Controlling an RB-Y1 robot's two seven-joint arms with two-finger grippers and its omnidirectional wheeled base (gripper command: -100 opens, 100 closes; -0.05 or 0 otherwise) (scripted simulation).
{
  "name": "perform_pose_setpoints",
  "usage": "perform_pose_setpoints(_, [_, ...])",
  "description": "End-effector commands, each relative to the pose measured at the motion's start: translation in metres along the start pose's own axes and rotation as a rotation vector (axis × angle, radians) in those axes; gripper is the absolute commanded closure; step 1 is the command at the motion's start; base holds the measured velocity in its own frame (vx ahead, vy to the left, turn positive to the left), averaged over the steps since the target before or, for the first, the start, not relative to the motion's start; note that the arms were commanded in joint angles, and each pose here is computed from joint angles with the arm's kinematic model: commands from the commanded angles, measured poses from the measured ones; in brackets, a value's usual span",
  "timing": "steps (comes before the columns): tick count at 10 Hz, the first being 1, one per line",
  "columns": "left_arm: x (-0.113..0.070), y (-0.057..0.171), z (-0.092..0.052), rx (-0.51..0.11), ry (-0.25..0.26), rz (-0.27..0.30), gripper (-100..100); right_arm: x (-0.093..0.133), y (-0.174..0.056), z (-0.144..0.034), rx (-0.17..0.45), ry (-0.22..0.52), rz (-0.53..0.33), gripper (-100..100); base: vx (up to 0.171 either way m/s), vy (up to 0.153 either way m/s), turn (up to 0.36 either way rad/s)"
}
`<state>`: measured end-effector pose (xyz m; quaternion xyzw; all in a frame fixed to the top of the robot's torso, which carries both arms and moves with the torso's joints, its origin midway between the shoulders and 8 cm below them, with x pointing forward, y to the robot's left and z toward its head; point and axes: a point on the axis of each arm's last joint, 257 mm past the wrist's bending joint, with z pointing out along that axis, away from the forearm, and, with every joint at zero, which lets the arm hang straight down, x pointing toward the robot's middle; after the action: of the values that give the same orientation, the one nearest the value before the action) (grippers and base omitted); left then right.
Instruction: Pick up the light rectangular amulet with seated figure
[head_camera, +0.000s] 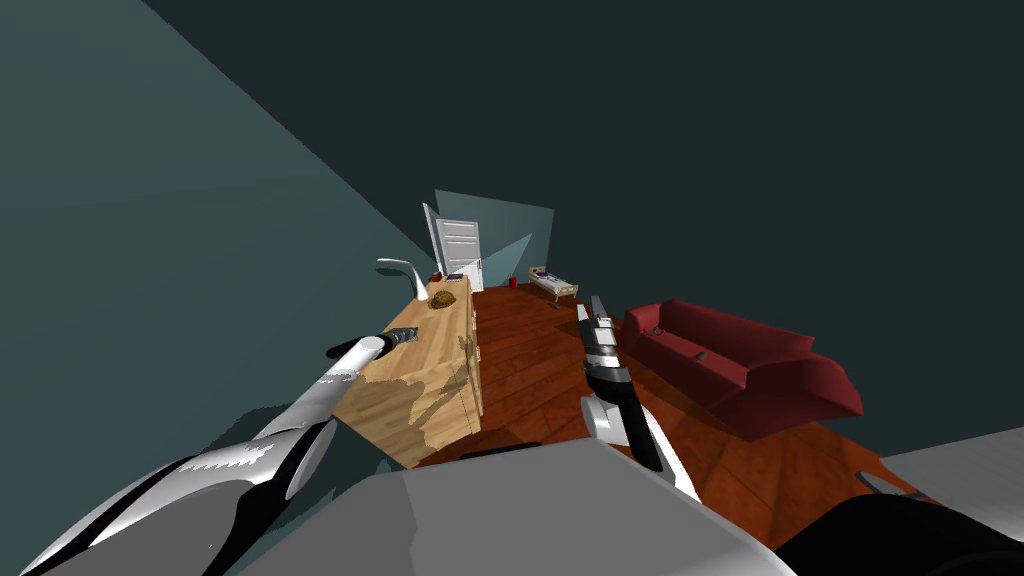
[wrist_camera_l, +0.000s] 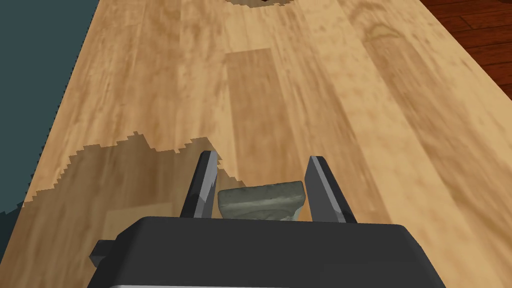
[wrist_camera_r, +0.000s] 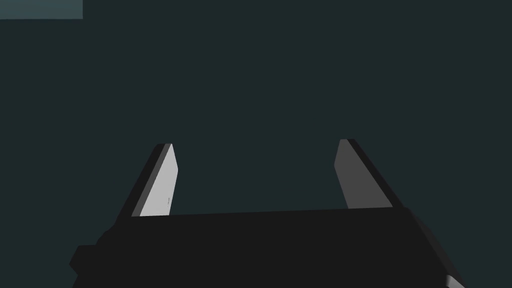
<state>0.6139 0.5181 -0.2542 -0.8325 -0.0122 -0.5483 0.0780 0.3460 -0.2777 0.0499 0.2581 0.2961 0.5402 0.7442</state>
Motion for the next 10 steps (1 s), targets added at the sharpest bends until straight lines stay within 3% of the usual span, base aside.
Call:
perform_pose_setpoints(1, [0.000,0.000,0.000,0.000,0.000,0.000,100,0.000,0.000,0.000,0.000,0.000,0.000,0,0.000,0.000,0.000])
perform_pose_setpoints(2, [0.000,0.000,0.000,0.000,0.000,0.000,0,0.000,0.000,0.000,0.000,0.000,0.000,0,0.000,0.000,0.000])
perform_pose_setpoints(3, [-0.001,0.034,0.007,-0.051,-0.005,0.017,100,0.000,0.000,0.000,0.000,0.000,0.000,0,0.045,0.022,0.377])
perform_pose_setpoints(4, [0.001,0.072,0.011,-0.107,-0.005,0.041,100,0.000,0.000,0.000,0.000,0.000,0.000,0,0.116,0.017,0.491])
perform_pose_setpoints(5, [0.001,0.073,0.011,-0.108,-0.005,0.041,100,0.000,0.000,0.000,0.000,0.000,0.000,0,0.087,0.013,0.327])
perform_pose_setpoints(7, [0.009,0.143,0.012,-0.208,0.001,0.094,100,0.000,0.000,0.000,0.000,0.000,0.000,0,0.092,0.033,0.401])
perform_pose_setpoints(8, [0.007,0.150,0.013,-0.217,0.000,0.087,100,0.000,0.000,0.000,0.000,0.000,0.000,0,0.080,0.021,0.307])
perform_pose_setpoints(10, [0.016,0.220,0.007,-0.313,0.013,0.134,100,0.000,0.000,0.000,0.000,0.000,0.000,0,0.080,0.016,0.421])
